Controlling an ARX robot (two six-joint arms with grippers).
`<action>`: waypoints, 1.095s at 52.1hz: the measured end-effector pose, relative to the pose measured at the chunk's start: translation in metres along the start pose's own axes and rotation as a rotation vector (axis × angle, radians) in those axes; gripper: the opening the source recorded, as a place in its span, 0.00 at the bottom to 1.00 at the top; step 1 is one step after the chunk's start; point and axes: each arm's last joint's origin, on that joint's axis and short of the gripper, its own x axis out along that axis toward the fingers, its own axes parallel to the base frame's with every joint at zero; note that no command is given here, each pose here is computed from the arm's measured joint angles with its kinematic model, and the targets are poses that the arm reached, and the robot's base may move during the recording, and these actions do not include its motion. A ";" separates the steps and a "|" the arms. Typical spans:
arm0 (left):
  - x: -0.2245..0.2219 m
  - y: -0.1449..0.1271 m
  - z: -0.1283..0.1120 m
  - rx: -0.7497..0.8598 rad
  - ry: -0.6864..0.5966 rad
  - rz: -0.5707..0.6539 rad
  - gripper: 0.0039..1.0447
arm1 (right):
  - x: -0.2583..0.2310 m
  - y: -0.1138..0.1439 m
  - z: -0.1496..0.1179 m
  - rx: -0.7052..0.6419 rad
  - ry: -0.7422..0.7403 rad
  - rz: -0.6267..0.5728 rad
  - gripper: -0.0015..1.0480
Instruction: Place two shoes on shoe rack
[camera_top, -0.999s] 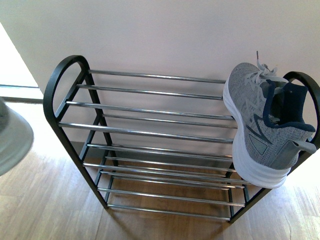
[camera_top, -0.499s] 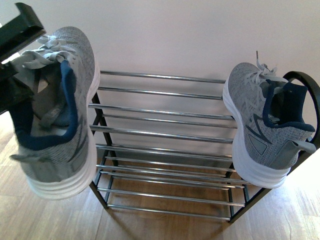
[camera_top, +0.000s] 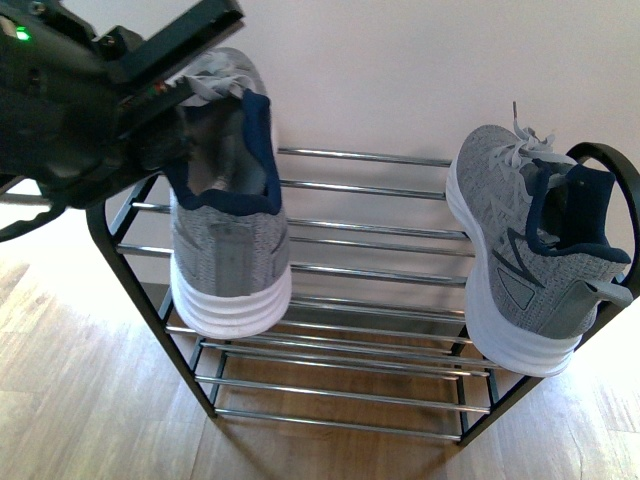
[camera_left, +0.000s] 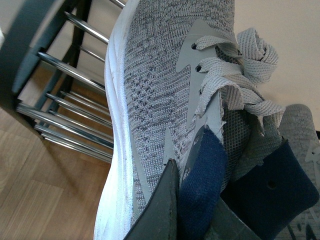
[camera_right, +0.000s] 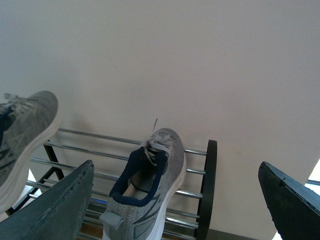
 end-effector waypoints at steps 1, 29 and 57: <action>0.002 -0.002 -0.001 0.004 0.008 -0.006 0.01 | 0.000 0.000 0.000 0.000 0.000 0.000 0.91; 0.048 -0.058 -0.013 0.083 0.133 -0.149 0.01 | 0.000 0.000 0.000 0.000 0.000 0.000 0.91; 0.068 -0.083 -0.040 0.145 0.248 -0.238 0.01 | 0.000 0.000 0.000 0.000 0.000 0.000 0.91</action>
